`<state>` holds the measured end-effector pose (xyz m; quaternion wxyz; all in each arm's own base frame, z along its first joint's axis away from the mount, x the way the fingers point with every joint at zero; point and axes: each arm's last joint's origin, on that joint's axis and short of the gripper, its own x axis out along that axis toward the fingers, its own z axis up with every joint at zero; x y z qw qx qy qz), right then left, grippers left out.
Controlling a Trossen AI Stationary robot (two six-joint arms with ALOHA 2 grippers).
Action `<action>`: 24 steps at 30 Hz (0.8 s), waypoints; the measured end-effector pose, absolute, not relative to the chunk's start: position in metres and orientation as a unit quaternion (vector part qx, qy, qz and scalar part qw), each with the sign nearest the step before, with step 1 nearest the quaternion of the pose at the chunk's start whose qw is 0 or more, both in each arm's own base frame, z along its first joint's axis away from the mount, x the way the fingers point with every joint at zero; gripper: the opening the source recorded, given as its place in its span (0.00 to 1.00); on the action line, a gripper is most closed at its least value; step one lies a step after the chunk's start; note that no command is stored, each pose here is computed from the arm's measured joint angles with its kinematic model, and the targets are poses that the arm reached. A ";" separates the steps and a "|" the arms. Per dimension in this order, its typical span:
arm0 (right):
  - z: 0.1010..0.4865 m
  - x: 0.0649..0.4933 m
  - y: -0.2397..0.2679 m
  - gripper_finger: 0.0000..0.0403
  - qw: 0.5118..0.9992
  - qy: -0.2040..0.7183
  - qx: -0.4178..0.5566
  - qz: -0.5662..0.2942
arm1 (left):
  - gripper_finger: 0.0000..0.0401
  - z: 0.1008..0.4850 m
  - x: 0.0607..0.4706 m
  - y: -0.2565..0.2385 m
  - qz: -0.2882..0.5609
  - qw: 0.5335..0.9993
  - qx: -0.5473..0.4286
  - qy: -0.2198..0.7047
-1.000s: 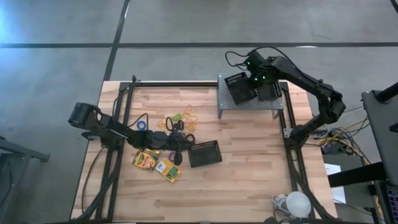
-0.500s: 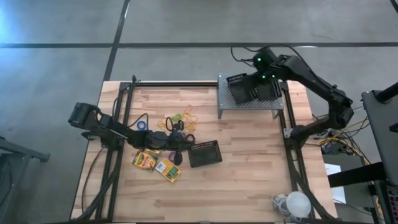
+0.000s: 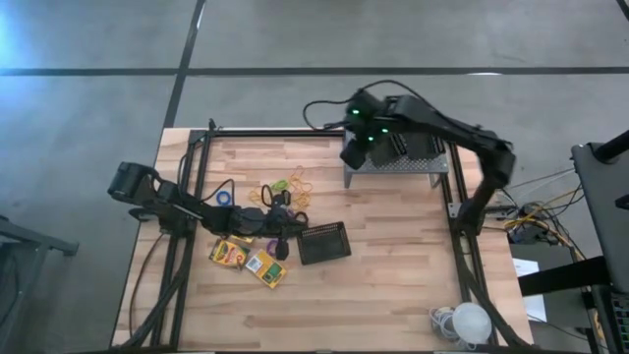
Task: Pick & Place Office Desk Supplies
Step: Put the bottom black basket on the shelf
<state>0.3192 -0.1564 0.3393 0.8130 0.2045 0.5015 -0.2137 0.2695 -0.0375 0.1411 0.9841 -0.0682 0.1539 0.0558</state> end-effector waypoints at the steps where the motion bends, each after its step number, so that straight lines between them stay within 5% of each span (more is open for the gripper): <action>1: 0.337 0.324 -0.159 0.19 0.807 0.513 0.202 -0.212 | 0.07 0.141 0.270 -0.037 0.056 0.984 -0.068 0.154; 9: 0.326 0.340 -0.178 0.07 0.736 0.598 0.142 -0.284 | 0.07 0.140 0.269 -0.037 0.058 0.983 -0.067 0.160; 24: 0.321 0.335 -0.193 0.04 0.714 0.617 0.143 -0.296 | 0.07 0.139 0.269 -0.037 0.059 0.982 -0.069 0.165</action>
